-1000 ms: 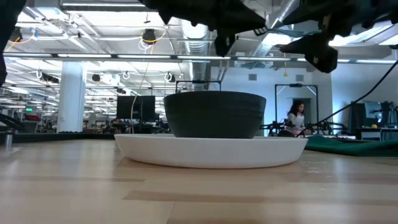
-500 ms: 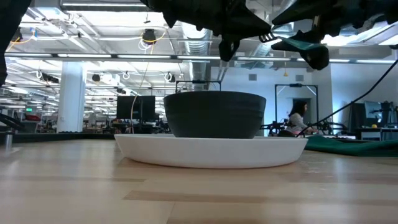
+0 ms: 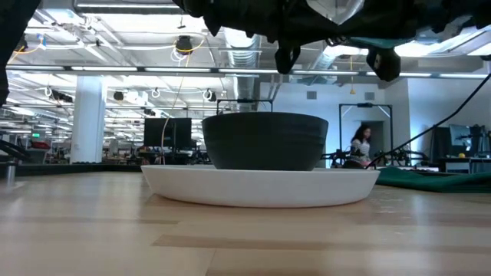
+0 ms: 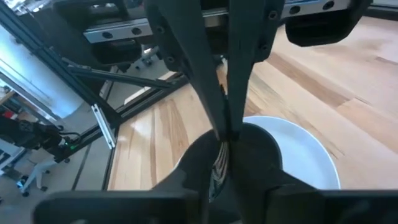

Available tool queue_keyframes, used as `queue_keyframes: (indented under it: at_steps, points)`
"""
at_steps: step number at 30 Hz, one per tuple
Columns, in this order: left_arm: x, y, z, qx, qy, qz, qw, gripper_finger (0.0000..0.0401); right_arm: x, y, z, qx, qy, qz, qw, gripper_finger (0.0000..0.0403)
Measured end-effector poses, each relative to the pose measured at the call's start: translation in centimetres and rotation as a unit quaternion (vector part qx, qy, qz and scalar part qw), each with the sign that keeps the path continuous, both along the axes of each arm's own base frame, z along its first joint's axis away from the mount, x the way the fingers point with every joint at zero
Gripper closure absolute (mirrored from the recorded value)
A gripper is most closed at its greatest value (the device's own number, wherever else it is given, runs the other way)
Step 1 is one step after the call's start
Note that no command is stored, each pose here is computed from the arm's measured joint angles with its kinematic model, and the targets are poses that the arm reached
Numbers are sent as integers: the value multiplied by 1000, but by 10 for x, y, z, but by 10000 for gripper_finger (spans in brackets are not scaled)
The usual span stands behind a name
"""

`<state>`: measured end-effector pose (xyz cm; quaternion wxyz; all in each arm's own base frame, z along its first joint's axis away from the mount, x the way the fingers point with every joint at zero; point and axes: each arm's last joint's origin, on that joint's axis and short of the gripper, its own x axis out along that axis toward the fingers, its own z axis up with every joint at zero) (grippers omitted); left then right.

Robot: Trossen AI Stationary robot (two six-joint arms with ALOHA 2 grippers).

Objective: Set table place
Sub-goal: Put the blue fork to the right of the white plate

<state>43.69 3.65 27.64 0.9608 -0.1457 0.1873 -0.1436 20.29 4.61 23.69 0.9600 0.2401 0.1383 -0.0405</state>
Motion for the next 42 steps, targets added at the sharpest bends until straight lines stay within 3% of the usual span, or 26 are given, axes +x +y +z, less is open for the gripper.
queue_keyframes:
  at_steps: [7,17,22,31,35,42]
  points:
    - [0,0,1,-4,-8,-9,1000,401,0,0,-1,3,4,6,1000,382]
    - [0,-1,1,5,-10,-14,1000,395,-1,0,-2,4,10,9,1000,383]
    - [0,4,3,-28,-7,-14,999,359,-1,1,-4,2,19,14,1000,383]
    - [-5,15,10,-10,-17,2,1000,311,-5,1,-12,34,63,-1,997,383]
    - [-18,22,18,26,5,12,1000,307,-8,-1,-22,76,94,-39,992,383]
    - [-29,16,-1,125,125,70,982,307,-18,-8,-52,168,148,-64,973,383]
